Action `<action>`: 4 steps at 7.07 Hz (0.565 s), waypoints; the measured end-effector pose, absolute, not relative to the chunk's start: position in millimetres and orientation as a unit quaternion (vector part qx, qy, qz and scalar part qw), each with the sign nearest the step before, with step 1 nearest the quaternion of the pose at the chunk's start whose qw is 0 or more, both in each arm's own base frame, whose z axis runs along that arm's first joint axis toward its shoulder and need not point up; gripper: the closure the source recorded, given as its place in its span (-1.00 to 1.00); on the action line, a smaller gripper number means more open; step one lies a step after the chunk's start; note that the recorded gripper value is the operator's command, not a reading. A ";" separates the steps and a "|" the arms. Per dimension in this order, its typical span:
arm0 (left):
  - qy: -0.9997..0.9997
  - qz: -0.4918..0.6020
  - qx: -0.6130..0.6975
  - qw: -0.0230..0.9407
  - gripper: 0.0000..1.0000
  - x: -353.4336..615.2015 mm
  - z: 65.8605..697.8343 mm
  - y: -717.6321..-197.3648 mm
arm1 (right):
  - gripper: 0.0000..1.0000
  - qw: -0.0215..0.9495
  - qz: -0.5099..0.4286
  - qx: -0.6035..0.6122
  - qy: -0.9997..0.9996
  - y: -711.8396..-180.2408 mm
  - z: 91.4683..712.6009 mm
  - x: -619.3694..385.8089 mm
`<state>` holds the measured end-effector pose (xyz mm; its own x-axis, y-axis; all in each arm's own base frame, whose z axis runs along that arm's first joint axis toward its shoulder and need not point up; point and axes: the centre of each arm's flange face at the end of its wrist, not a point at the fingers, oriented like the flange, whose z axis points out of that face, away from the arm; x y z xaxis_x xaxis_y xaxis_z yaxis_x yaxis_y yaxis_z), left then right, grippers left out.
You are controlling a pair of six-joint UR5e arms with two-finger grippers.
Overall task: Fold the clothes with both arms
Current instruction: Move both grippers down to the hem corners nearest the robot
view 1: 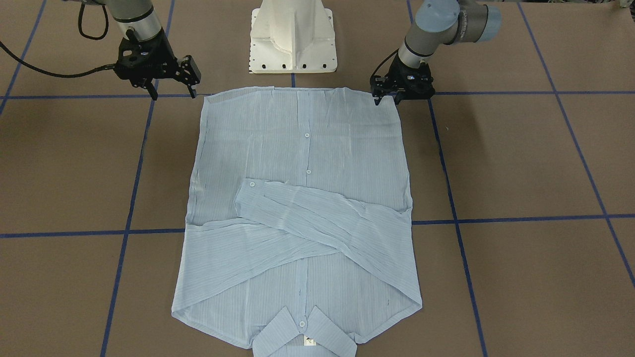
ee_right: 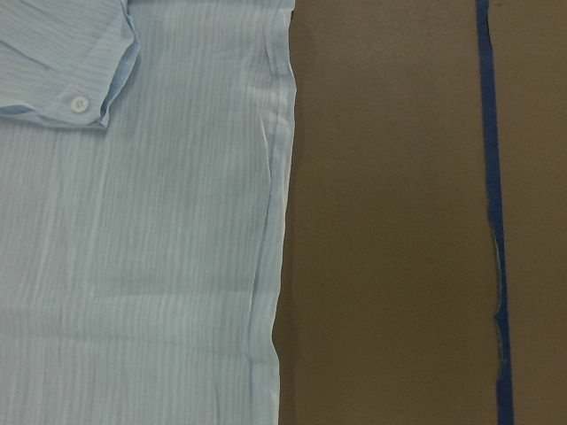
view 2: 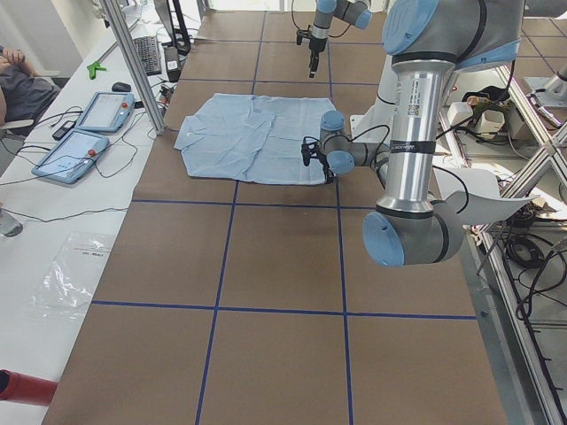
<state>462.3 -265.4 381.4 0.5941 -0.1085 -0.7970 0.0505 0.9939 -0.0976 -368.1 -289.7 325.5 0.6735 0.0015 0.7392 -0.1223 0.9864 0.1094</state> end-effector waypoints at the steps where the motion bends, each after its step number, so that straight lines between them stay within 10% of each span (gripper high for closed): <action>1: 0.447 -0.044 -0.033 0.893 0.22 464.9 382.7 -265.6 | -1.00 0.912 0.034 0.075 -0.403 -289.9 325.3 -368.0; 2: 0.446 -0.044 -0.033 0.893 0.97 466.0 384.0 -265.8 | -1.00 0.912 0.034 0.075 -0.403 -289.9 325.2 -368.1; 4: 0.445 -0.044 -0.034 0.894 1.00 465.6 384.7 -265.5 | -1.00 0.912 0.033 0.074 -0.402 -289.1 326.2 -368.7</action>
